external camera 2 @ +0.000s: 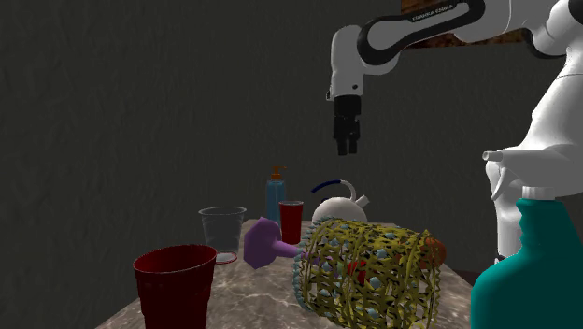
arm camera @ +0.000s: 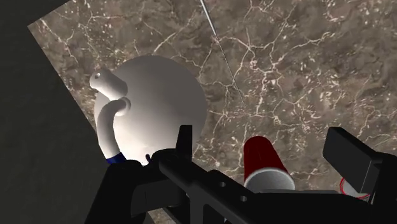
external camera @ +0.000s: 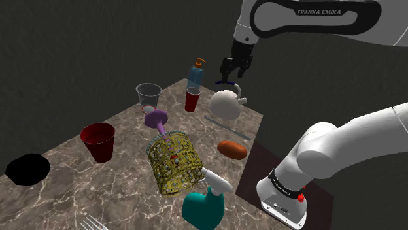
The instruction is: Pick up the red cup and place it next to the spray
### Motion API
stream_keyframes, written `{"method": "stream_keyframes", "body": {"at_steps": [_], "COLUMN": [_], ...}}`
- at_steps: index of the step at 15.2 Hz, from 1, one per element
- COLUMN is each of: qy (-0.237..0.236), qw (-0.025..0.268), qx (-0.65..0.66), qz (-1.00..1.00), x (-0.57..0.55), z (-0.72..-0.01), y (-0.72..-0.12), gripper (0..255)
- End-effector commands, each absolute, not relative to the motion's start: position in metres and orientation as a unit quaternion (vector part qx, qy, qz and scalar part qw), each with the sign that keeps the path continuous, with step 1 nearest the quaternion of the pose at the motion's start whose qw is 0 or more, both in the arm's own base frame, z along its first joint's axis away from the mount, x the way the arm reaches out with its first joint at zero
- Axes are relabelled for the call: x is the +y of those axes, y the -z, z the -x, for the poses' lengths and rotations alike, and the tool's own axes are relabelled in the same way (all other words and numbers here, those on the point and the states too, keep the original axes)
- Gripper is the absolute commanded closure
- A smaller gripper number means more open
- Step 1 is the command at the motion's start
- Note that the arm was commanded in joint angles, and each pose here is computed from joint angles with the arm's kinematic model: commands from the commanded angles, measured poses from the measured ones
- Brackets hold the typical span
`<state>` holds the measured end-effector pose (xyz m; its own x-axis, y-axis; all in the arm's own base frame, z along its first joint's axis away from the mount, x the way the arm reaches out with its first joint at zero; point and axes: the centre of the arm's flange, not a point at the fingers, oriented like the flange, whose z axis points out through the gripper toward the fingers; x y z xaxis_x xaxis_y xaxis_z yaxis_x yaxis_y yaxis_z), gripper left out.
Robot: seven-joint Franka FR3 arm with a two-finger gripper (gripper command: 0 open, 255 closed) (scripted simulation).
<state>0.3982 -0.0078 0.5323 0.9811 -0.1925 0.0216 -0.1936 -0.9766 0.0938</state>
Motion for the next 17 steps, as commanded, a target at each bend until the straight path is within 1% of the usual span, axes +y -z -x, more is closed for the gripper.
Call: {"method": "stream_keyframes", "body": {"at_steps": [1, 15, 17], "qy": [-0.003, 0.023, 0.024], "qw": [0.048, 0.053, 0.053], "qx": [-0.100, -0.117, -0.118], "qz": [-0.994, -0.991, -0.991], "x": [-0.002, 0.050, 0.051], "z": [-0.422, -0.576, -0.582], "y": [-0.514, -0.412, -0.403], "gripper": [0, 0, 0]}}
